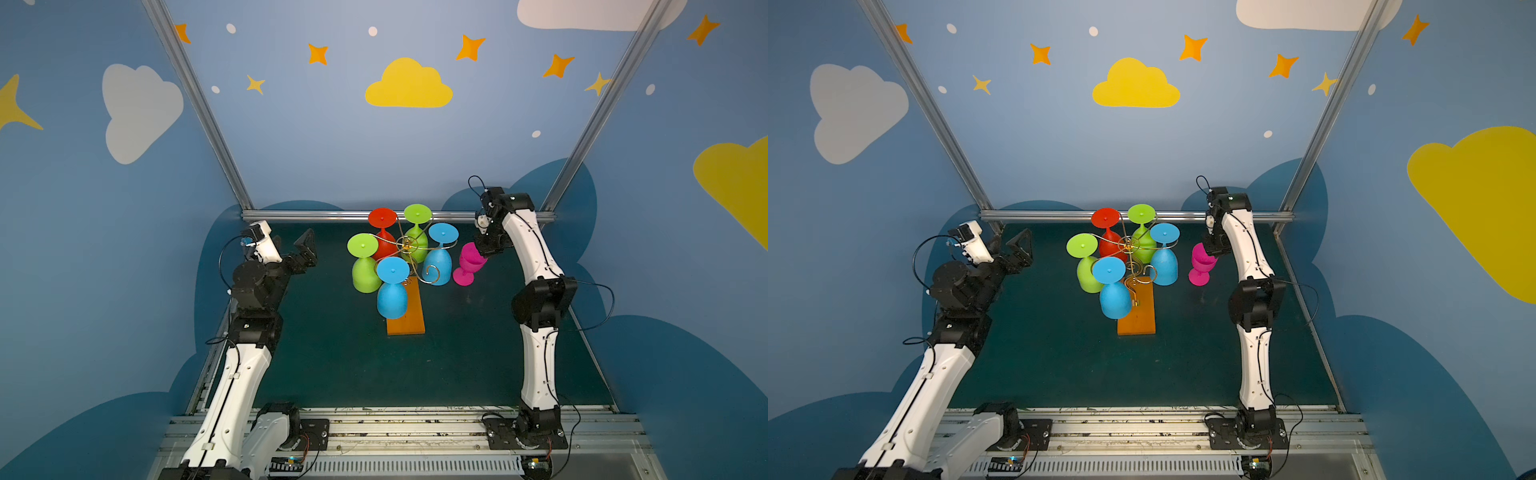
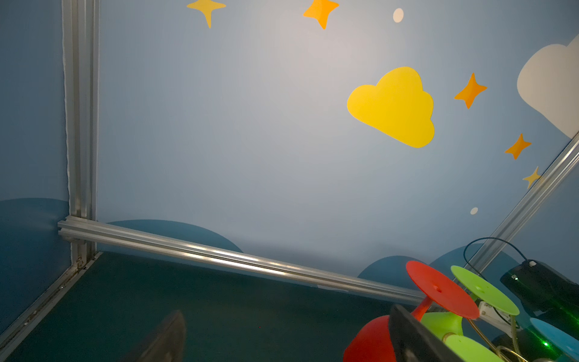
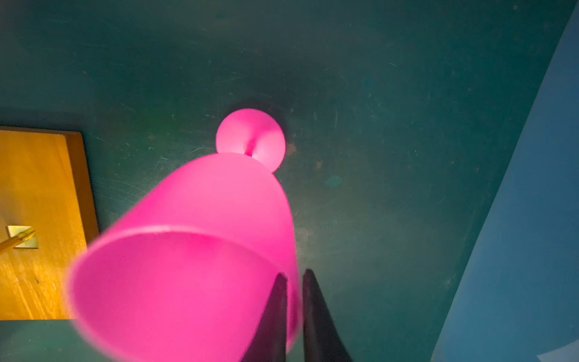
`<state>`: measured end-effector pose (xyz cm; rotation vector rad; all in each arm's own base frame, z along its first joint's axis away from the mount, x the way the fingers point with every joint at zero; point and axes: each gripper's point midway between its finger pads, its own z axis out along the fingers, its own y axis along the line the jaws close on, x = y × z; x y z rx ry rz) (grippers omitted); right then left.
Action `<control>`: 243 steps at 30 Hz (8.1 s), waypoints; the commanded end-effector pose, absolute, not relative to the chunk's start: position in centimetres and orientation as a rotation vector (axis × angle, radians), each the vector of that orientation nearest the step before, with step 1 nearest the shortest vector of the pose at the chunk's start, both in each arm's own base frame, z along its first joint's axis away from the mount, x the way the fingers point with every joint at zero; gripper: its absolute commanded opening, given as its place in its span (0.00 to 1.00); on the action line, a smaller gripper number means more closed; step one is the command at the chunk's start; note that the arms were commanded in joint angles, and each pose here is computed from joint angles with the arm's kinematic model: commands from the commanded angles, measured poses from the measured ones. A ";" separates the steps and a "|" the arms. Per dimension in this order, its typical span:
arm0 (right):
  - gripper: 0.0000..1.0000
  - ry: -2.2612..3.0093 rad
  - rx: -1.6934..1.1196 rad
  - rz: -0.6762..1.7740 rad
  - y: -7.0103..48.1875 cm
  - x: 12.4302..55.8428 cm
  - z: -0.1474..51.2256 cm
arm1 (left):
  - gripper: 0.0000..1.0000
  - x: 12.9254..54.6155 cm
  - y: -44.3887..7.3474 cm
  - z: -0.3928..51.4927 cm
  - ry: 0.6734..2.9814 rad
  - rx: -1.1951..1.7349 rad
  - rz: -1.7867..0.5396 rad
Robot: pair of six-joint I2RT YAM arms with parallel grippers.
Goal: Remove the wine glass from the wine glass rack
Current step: 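Open the right gripper and lift it off the magenta glass, then move the right gripper to the blue glass foot on the rack, then close the right gripper on the blue glass foot, then pull the blue glass off the rack with the right gripper while the left arm rises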
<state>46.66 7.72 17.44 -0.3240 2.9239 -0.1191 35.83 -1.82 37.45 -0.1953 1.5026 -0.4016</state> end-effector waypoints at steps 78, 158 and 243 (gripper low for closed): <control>0.39 2.080 -0.178 1.281 22.4 39.7 36.8 | 0.99 34.4 -1.2 38.3 1.470 -0.216 -0.388; 0.00 1.929 -0.180 1.412 23.0 33.3 41.0 | 0.99 34.0 -1.2 38.6 1.456 -0.219 -0.392; 0.00 1.619 -0.348 1.141 16.9 26.6 52.9 | 0.71 26.7 -29.3 51.6 1.453 0.788 -1.524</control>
